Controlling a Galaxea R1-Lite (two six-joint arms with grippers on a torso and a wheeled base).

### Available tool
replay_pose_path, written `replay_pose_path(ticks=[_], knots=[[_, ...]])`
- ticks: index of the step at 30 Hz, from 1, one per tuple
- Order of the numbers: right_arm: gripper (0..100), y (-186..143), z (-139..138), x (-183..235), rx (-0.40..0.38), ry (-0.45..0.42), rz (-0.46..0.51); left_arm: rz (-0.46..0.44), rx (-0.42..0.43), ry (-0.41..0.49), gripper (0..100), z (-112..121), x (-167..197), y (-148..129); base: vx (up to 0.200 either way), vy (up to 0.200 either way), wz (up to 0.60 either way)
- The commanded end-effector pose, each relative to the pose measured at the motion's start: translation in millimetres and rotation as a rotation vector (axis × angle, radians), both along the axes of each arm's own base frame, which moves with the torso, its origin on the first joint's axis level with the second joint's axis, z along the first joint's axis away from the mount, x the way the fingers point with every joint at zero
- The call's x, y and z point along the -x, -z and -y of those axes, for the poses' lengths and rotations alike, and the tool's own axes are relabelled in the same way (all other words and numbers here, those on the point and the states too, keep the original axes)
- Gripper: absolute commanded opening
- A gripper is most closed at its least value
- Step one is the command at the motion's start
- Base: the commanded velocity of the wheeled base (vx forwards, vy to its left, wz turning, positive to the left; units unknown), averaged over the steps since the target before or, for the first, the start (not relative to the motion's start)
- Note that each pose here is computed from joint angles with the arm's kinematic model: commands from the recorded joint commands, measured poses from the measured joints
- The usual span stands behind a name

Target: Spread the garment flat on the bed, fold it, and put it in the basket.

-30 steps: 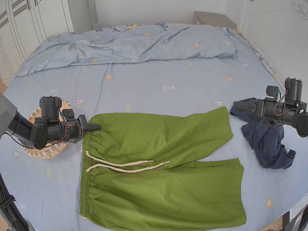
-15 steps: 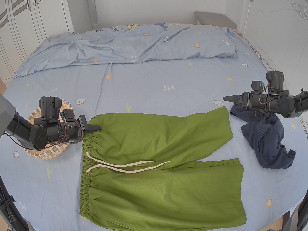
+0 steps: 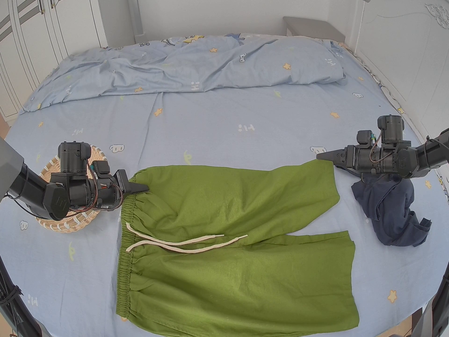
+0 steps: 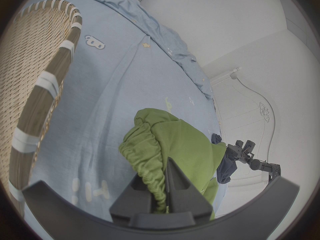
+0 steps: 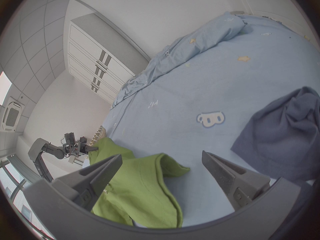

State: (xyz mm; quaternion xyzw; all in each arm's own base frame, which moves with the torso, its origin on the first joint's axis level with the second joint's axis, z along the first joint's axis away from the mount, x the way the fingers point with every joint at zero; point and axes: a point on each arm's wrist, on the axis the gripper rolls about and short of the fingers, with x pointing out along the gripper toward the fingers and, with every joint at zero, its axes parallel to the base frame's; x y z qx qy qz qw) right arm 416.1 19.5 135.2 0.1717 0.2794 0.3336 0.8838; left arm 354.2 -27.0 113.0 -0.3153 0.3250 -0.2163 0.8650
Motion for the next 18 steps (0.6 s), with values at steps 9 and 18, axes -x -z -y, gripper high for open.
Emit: replay_pose_path(ticks=[9,18], knots=[[0,9,3,11,-0.041,-0.062,-0.039,0.002,0.001,-0.006,0,-2,-1,-1,0.0,0.0,0.0],[0,16,6,17,-0.039,-0.058,-0.053,-0.002,0.001,-0.001,0,0,-1,1,0.0,0.0,0.0]])
